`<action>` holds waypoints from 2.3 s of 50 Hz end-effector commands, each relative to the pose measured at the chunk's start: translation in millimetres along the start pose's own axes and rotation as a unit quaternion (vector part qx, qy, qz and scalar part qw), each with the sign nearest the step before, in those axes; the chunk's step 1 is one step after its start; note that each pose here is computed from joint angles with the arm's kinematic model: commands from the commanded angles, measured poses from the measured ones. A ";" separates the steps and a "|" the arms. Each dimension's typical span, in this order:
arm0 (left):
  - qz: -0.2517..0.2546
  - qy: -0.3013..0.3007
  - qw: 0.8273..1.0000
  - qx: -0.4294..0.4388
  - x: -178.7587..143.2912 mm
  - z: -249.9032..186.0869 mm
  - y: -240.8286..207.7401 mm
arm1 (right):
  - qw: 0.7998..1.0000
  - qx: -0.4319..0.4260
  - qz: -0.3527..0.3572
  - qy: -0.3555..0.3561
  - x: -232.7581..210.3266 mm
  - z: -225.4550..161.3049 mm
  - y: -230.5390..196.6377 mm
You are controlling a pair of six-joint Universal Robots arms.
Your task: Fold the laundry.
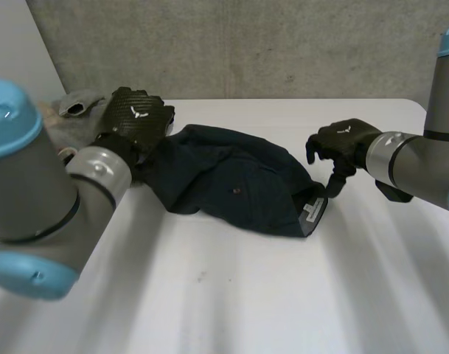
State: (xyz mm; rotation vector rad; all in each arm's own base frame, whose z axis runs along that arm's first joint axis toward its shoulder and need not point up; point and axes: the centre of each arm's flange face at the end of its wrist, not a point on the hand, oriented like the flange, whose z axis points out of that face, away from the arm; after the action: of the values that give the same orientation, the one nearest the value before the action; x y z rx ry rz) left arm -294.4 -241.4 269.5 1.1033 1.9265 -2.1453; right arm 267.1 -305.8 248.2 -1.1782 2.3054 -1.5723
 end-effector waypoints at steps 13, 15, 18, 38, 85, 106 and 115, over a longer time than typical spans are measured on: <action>0.017 -0.007 0.997 0.072 -12.0 -77.2 -35.6 | 0.994 0.081 0.017 -0.073 -72.2 77.0 -12.2; 0.015 -0.012 0.997 0.078 -14.9 -81.5 -39.1 | 0.993 0.078 0.020 -0.082 -84.8 87.6 -5.3; 0.015 -0.020 0.996 0.081 -18.7 -84.5 -40.9 | 0.995 0.067 0.017 -0.078 -94.1 100.8 6.5; 0.000 -0.024 1.000 -0.005 -37.2 -52.7 8.2 | 0.994 0.050 -0.089 -0.023 -23.6 -31.6 -40.6; -0.072 -0.127 0.982 0.118 -74.2 56.4 -29.1 | 0.910 0.387 -0.044 0.144 22.5 17.5 -67.7; -0.044 0.034 0.994 -0.095 28.5 -6.2 85.7 | 0.997 0.034 -0.069 0.002 -17.2 8.3 71.5; -0.035 0.064 0.993 -0.089 30.9 -28.5 65.1 | 0.999 -0.013 0.013 -0.026 -0.8 -22.7 23.6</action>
State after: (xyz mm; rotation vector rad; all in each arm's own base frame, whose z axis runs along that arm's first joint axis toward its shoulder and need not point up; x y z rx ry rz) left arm -271.7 -230.1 192.0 1.1263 2.1945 -1.9415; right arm 242.4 -283.3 206.2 -1.2880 2.2536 -1.5824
